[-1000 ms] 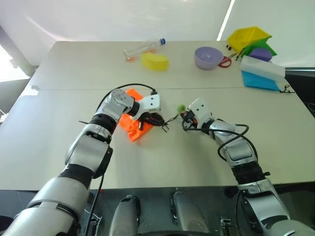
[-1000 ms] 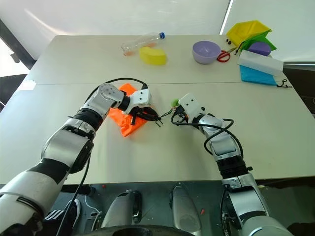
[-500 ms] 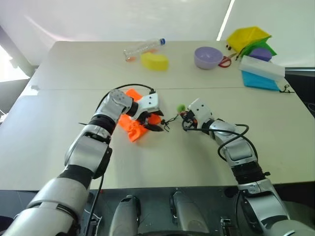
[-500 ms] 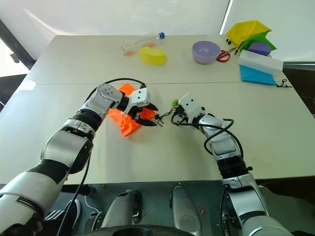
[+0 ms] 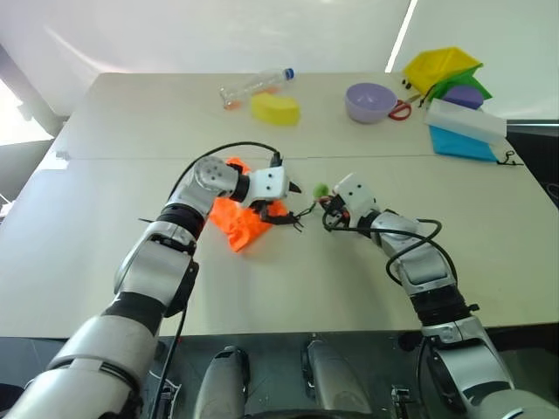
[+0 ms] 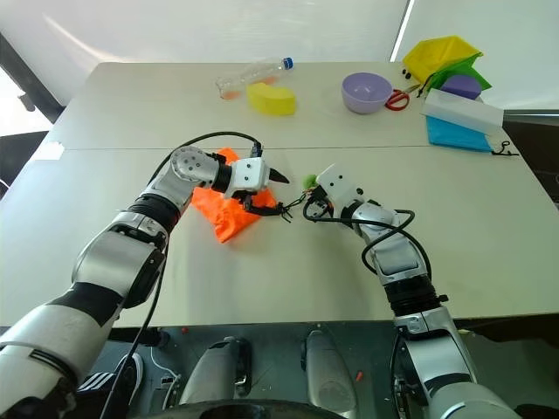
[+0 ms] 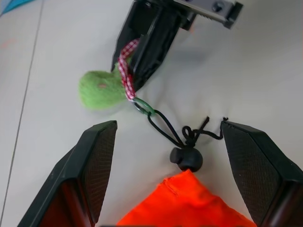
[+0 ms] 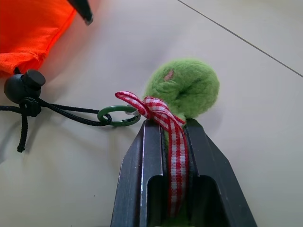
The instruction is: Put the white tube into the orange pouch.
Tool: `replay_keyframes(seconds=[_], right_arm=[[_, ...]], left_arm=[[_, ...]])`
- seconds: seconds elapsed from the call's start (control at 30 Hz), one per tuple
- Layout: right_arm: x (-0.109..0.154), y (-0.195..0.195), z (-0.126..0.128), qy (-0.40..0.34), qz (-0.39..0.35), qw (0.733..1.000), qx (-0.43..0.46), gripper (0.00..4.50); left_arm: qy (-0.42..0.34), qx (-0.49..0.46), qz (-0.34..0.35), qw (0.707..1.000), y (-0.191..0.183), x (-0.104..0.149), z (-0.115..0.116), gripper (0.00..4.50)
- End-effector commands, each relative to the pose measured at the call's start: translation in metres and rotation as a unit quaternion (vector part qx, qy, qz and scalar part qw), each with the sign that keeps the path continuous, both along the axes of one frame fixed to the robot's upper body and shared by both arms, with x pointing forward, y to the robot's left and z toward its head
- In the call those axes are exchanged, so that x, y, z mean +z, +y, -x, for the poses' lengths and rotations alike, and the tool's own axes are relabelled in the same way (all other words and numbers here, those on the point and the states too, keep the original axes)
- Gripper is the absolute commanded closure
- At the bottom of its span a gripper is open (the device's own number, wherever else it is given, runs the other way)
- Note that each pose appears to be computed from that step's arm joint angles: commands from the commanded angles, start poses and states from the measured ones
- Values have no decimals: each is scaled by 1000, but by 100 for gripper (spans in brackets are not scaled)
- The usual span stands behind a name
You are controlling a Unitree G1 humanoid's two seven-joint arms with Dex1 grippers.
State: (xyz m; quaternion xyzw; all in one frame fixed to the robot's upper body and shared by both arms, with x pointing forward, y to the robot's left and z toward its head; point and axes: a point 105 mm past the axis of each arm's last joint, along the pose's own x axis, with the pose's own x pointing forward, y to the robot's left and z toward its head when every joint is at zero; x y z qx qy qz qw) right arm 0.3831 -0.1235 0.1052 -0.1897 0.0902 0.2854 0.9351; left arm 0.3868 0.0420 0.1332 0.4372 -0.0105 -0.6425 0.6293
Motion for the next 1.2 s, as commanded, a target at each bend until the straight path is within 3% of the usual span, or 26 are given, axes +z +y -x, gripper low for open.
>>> replay_keyframes(seconds=[0.03,0.4,0.5,0.8,1.0,1.1,1.2], right_arm=[[18,0,-4,-31,-5,1000,1,450],[19,3,-6,-33,-5,999,6,450],[20,3,-6,-33,-5,999,6,450],[23,4,-7,-37,-13,999,-1,450],[23,1,-11,-38,-11,999,-11,450],[21,1,-10,-38,-6,999,-10,450],[21,1,-9,-37,-8,999,-10,450]], left_arm=[[-39,-8,-44,998,7,-3,-2,77],[-13,25,-49,998,6,-14,-6,77],[-2,26,-39,999,4,-14,-5,150],[-1,53,-22,998,0,-9,-11,150],[40,73,1,997,-3,-10,-12,150],[42,80,4,996,-3,-11,-13,233],[45,77,3,996,-4,-13,-12,233]])
